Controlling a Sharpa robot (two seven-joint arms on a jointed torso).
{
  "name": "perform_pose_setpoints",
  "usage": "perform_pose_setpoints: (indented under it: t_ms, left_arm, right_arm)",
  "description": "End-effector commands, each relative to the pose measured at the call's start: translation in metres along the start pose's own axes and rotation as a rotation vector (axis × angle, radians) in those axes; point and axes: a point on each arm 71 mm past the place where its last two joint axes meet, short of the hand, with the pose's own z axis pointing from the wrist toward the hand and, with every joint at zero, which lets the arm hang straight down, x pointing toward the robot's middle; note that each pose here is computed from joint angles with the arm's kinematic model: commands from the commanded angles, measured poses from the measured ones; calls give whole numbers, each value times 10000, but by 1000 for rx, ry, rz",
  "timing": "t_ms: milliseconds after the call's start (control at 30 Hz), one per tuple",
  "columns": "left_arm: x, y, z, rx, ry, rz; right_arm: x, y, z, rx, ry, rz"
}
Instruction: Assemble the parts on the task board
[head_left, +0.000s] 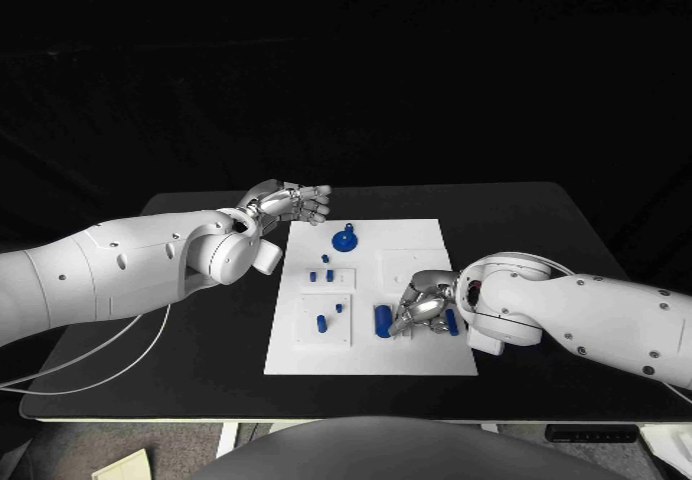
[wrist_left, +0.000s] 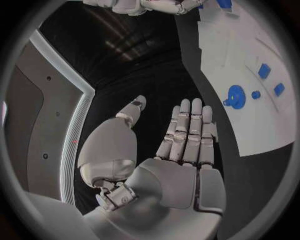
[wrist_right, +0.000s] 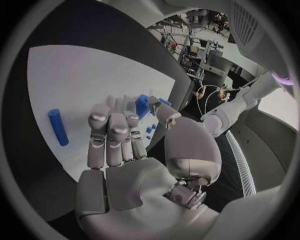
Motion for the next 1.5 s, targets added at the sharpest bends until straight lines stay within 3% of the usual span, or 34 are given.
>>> perform_pose_setpoints:
  t_ms: [33, 500, 1067, 1500]
  left_arm:
    - [20, -11, 4, 6, 15, -6]
    - [13, -7, 3, 2, 14, -1]
    - [13, -5, 5, 0, 15, -1]
    - [12, -1, 4, -5, 15, -1]
  right_arm:
    - [-22, -15, 11, 16, -21, -11]
    - [-47, -3, 60, 34, -32, -14]
    - [-9, 2, 68, 38, 22, -35]
    - [-12, -3, 61, 34, 14, -30]
